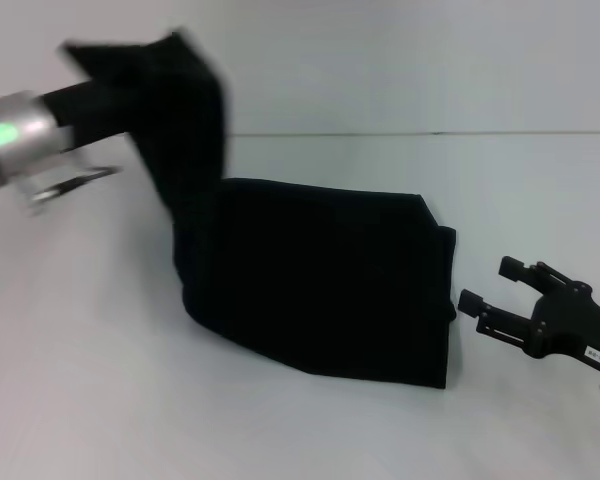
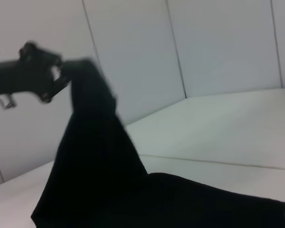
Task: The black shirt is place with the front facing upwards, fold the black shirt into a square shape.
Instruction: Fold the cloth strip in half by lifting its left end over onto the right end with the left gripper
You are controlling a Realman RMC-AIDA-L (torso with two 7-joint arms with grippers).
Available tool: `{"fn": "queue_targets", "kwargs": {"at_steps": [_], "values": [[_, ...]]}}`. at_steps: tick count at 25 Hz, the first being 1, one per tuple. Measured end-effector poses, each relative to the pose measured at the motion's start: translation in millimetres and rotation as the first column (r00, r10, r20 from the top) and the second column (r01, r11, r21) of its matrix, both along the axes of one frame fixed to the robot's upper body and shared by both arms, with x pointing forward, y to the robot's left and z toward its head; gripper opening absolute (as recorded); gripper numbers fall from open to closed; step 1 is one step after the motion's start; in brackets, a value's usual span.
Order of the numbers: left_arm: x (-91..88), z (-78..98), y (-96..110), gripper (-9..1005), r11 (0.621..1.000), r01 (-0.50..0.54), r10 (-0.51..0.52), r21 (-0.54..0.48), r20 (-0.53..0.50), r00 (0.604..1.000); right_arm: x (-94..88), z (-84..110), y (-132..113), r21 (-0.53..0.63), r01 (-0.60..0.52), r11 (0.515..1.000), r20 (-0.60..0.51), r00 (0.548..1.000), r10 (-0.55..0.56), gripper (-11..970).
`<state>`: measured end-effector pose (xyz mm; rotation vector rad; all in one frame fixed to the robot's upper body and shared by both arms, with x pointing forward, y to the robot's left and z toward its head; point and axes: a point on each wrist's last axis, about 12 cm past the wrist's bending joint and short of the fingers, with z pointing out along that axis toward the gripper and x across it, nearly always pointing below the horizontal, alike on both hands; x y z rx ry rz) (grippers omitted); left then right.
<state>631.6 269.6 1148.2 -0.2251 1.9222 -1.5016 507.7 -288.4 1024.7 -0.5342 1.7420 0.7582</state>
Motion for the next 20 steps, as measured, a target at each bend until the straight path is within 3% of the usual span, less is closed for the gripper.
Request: {"fn": "queue_targets", "kwargs": {"at_steps": [4, 8, 14, 17, 20], "values": [[6.0, 5.7, -64.1, 26, 0.984, 0.171, -0.172, 0.044, 0.018, 0.985, -5.3, -3.2, -4.7, 0.007, 0.028, 1.0, -0.012, 1.0, -0.028, 927], [-10.6, -14.9, -108.9, 27, 0.956, 0.284, -0.283, 0.076, -0.029, 0.959, -6.9, -5.5, -5.9, 0.008, 0.042, 0.999, -0.022, 0.999, -0.042, 927], [-51.4, -72.4, -129.2, 27, 0.935, 0.349, -0.337, 0.061, -0.149, 0.93, -1.3, -13.7, -0.3, -0.019, 0.071, 0.997, -0.068, 0.995, -0.072, 927], [-64.7, -85.2, -131.1, 26, 0.929, 0.366, -0.353, 0.061, -0.155, 0.922, 6.3, -18.1, 8.5, -0.038, 0.08, 0.996, -0.096, 0.992, -0.084, 927], [-70.3, -87.4, -129.9, 27, 0.923, 0.38, -0.37, 0.052, -0.14, 0.918, 15.0, -17.2, 17.9, -0.052, 0.066, 0.996, -0.097, 0.993, -0.071, 927]]}}
